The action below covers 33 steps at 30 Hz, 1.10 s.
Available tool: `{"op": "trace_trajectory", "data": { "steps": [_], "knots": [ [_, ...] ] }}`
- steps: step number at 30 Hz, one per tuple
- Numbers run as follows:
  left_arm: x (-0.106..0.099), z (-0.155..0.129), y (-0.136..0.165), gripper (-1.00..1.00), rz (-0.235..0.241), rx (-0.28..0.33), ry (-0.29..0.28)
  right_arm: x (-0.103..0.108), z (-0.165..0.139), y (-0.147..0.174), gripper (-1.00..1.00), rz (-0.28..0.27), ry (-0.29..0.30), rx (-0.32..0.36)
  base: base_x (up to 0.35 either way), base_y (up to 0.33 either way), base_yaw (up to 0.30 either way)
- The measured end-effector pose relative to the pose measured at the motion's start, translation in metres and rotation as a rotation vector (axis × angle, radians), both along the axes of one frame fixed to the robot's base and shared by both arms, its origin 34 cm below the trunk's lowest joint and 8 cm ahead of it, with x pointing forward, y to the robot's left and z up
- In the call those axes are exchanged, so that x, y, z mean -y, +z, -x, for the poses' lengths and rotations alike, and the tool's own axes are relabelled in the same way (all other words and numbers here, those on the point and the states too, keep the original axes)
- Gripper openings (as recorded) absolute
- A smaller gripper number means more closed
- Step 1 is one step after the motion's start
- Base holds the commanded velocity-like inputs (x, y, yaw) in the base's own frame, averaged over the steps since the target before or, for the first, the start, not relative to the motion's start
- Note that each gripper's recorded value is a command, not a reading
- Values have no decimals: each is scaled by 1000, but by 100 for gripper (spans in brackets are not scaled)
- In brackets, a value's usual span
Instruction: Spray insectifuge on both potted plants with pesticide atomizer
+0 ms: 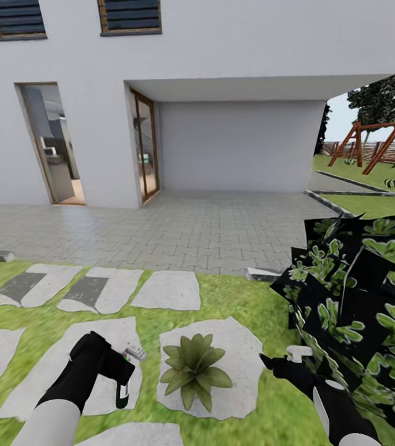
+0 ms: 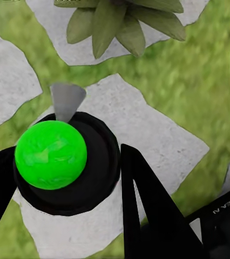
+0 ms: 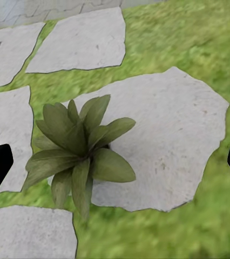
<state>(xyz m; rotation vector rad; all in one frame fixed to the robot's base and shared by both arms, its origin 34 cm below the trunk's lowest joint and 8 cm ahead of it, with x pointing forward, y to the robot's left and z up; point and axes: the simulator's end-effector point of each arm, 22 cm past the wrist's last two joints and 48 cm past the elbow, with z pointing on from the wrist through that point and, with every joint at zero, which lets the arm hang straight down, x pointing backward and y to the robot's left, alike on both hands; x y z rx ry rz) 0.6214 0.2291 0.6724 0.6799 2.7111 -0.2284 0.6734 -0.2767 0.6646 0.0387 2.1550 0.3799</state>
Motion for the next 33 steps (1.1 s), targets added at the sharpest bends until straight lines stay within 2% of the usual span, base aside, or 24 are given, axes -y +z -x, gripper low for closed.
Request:
{"op": "trace_trajectory", "data": {
  "steps": [7, 10, 12, 14, 17, 19, 20, 22, 24, 27, 33],
  "knots": [
    [1, 2, -2, -100, 1, -7, -2, 0, 0, 0, 100, 0, 0, 1, 5, 1, -17],
    [10, 12, -7, -100, -7, -58, -22, 0, 0, 0, 100, -1, 0, 0, 0, 0, 0],
    [26, 20, -6, -100, 10, -96, -66, 0, 0, 0, 100, -1, 0, 0, 0, 0, 0],
    [45, 32, -2, -100, 43, -142, -135, 0, 0, 0, 100, -1, 0, -1, 0, 0, 0],
    [57, 47, 3, -100, 84, -200, -206, 0, 0, 0, 100, -1, 0, -1, 0, 0, -34],
    [55, 50, 2, -100, 69, -212, -218, 0, 0, 0, 100, -1, 1, -1, 0, 0, -143],
    [49, 51, 0, -100, 43, -219, -223, 0, 0, 0, 100, -1, 1, -1, 0, 0, -221],
    [30, 53, -5, -100, -47, -235, -234, -1, 0, 0, 100, -1, 2, 0, 0, 0, -246],
    [19, 54, -7, -100, -98, -243, -238, -1, 0, 0, 100, 0, 3, -1, 0, 0, -262],
    [14, 56, -8, -100, -122, -251, -243, -1, 0, 0, 100, 0, 3, 0, 0, 0, -269],
    [11, 57, -8, -100, -129, -256, -242, -1, 0, 0, 100, 1, 3, -1, 0, 0, -201]
  ]
}}
